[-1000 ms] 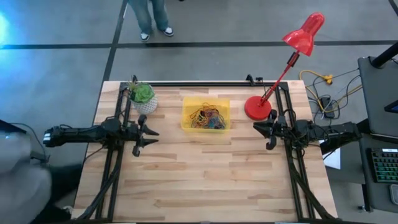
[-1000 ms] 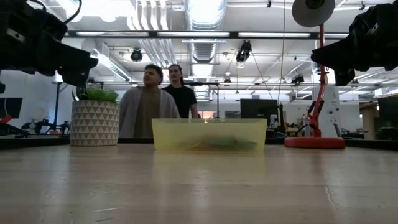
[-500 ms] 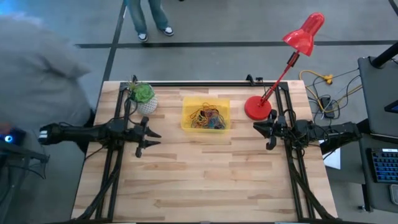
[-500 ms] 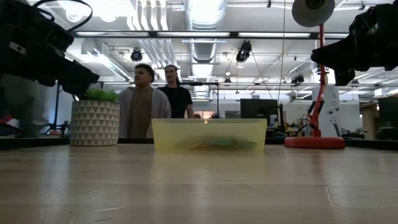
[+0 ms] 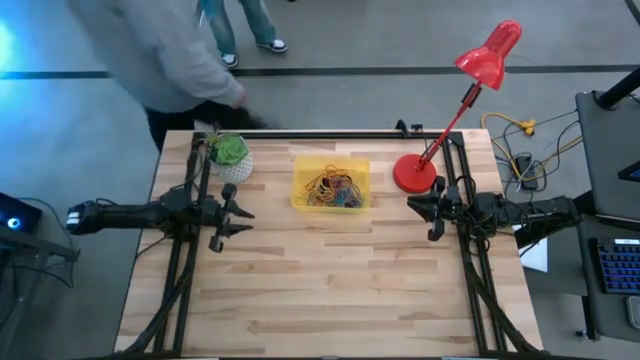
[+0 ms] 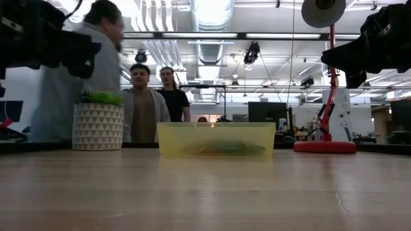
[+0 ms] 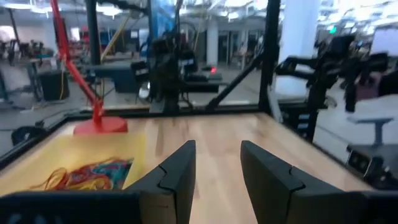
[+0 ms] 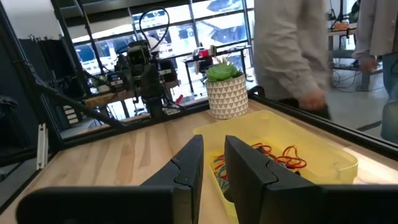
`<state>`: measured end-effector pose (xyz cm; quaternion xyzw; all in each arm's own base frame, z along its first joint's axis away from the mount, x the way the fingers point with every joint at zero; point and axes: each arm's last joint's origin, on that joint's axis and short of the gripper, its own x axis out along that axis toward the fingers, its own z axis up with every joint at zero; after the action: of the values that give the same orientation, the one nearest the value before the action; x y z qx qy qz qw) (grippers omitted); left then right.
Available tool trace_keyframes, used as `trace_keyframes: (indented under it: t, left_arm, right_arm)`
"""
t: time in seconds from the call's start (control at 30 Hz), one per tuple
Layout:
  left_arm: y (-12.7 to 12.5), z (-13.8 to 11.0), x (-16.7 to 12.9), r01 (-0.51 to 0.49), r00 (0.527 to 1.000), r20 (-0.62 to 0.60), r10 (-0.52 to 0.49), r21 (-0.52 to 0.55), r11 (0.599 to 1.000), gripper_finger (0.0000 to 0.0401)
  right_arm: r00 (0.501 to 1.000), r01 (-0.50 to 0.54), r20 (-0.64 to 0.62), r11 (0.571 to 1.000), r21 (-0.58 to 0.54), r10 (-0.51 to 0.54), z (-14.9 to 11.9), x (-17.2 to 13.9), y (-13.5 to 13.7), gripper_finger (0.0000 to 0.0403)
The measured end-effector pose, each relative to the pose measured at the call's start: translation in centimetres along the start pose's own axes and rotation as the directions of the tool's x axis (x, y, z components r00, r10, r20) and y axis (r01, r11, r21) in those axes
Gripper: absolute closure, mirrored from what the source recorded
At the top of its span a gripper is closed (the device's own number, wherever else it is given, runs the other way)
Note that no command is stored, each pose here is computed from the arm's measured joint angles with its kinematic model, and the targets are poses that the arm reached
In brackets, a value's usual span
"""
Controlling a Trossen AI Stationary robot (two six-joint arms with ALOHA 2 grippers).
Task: Pick and place rubber bands into bin
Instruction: Return to Home Position
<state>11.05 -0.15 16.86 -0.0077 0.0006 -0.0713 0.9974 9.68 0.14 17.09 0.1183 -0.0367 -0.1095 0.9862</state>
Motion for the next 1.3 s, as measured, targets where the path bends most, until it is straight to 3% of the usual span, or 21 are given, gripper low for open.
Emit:
trace_keyframes:
  t: [0.3,0.63,1.3]
  left_arm:
    - [-0.3,0.1,-1.2,0.024,0.999,0.045,-0.026,0.045,0.999,0.0289]
    - [-0.2,-0.2,-1.1,0.017,1.0,0.011,-0.018,0.077,0.997,0.0289]
    - [-0.2,-0.3,-1.0,0.007,1.0,-0.004,-0.006,0.074,0.997,0.0289]
  right_arm:
    - [1.0,-0.001,0.001,1.0,0.001,0.001,0.0,0.0,0.0,0.0346]
    - [1.0,0.0,0.002,1.0,0.001,0.0,0.0,0.0,0.0,0.0346]
    - [1.0,0.0,0.002,1.0,0.001,0.0,0.0,0.0,0.0,0.0346]
